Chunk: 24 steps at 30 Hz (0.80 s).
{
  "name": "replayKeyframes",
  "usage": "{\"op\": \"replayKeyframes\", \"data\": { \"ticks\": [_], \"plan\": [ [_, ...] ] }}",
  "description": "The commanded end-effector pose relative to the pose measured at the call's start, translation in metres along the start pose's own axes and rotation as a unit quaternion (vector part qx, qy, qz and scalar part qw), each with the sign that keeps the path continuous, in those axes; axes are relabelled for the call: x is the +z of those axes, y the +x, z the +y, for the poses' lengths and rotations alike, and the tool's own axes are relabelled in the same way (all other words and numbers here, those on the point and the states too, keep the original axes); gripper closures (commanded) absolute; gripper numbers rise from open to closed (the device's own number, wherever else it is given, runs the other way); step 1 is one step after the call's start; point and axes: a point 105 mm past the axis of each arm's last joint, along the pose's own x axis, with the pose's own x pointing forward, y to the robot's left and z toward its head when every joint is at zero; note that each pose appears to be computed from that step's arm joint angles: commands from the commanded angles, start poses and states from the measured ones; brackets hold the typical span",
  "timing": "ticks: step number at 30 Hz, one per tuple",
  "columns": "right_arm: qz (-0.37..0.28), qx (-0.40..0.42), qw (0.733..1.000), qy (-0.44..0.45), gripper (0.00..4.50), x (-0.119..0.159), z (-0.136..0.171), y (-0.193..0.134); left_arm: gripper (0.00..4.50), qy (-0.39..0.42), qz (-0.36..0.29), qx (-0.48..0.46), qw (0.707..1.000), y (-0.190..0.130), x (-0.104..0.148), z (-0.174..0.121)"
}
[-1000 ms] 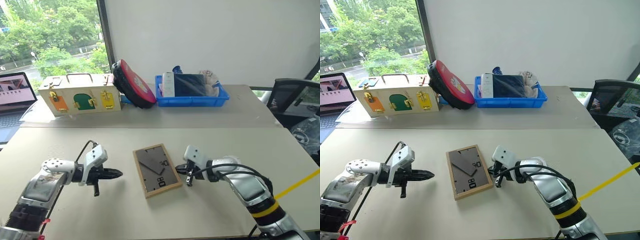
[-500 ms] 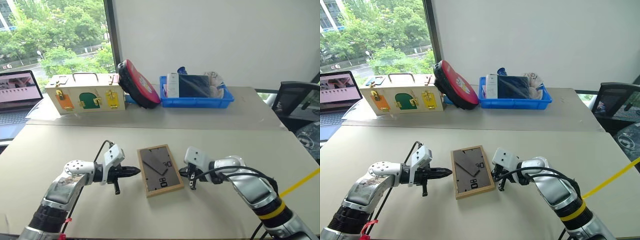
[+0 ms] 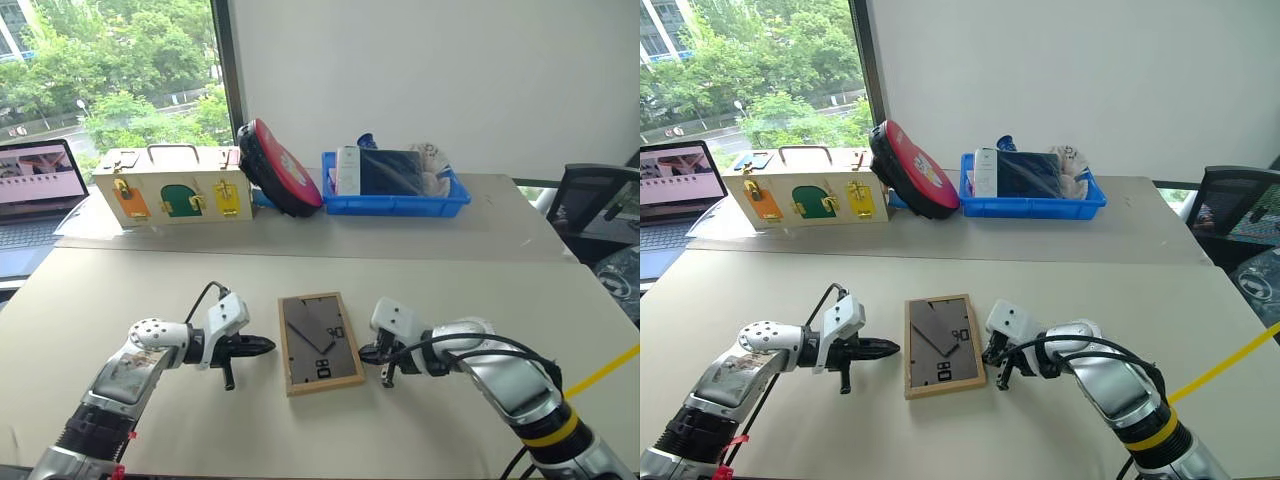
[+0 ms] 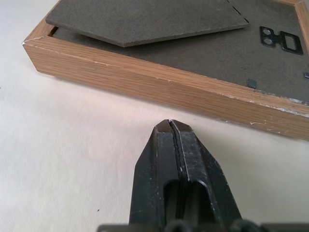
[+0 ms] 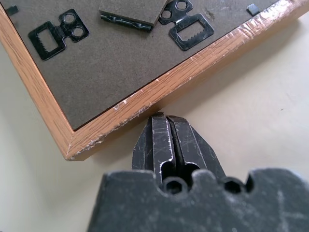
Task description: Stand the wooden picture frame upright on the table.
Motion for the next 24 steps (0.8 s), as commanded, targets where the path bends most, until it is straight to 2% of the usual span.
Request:
{"op": "replayKeyframes", "data": {
  "ticks": [1,6,15,24],
  "plan": [
    [0.037,0.050,0.997,0.049,4.47,-0.022,0.020,0.006,4.50,0.018,0.003,-0.003,1.000,-0.001,0.001,-0.003],
    [0.024,0.085,0.993,0.074,4.47,-0.018,0.035,0.004,4.50,0.022,0.009,-0.001,1.000,-0.002,-0.002,-0.004],
    [0.016,0.111,0.989,0.093,4.47,-0.016,0.043,0.011,4.50,0.044,0.010,-0.004,0.999,0.002,0.004,-0.002],
    [0.004,0.118,0.987,0.107,4.47,-0.014,0.046,0.016,4.50,0.054,0.035,0.010,0.998,-0.013,-0.001,0.008]
  ]
}}
